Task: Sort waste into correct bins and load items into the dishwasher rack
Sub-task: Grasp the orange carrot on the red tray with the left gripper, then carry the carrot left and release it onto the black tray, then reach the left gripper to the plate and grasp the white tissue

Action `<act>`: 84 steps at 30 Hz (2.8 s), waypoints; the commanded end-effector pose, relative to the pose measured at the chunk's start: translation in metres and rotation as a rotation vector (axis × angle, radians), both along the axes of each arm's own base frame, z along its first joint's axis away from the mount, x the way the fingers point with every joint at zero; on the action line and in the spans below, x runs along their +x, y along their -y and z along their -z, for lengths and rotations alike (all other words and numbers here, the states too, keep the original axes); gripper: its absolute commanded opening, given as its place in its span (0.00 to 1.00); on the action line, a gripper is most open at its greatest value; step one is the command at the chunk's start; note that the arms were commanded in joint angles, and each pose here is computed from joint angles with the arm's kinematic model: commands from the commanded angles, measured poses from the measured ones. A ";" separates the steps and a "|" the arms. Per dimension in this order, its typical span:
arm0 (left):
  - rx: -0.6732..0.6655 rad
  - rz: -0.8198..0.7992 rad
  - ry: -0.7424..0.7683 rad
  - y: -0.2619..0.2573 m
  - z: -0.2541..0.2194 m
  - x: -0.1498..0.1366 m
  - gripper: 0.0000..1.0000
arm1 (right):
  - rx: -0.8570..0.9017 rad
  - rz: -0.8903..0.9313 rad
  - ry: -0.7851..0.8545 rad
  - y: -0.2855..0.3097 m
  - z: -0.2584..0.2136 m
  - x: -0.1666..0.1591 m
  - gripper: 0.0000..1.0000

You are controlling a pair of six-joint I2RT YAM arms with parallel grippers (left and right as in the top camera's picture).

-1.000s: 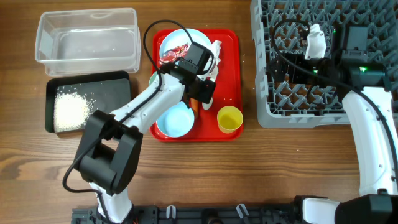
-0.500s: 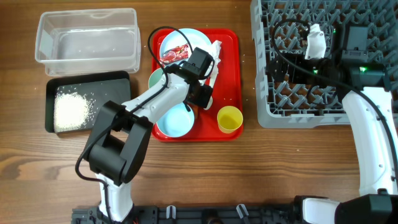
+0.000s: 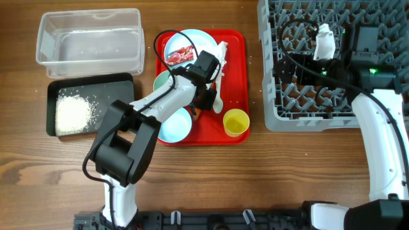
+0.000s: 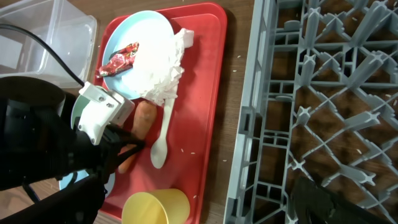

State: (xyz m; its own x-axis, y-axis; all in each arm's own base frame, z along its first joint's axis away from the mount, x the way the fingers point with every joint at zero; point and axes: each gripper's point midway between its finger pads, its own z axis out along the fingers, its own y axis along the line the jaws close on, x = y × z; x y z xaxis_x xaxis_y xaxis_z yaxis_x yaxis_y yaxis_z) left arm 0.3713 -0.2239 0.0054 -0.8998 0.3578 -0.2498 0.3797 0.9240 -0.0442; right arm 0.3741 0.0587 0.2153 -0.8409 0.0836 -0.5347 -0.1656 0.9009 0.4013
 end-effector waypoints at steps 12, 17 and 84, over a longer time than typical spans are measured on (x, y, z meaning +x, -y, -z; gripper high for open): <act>-0.065 -0.108 0.052 -0.033 -0.155 0.007 0.04 | -0.004 0.004 0.011 -0.001 -0.003 0.006 1.00; 0.006 -0.343 -0.103 -0.130 -0.153 -0.009 0.04 | -0.004 0.004 0.010 -0.001 -0.003 0.006 1.00; -0.187 -0.093 0.296 -0.055 -0.172 0.041 0.77 | 0.009 0.023 0.017 0.000 -0.005 0.009 1.00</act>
State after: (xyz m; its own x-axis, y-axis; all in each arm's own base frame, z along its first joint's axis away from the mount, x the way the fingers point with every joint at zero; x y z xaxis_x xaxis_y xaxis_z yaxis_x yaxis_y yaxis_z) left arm 0.4023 -0.1486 0.1589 -0.8449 0.2360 -0.4801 0.3229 0.9405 -0.1059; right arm 0.3789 0.0581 0.2184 -0.8308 0.1028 -0.5470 -0.1563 0.9001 0.4066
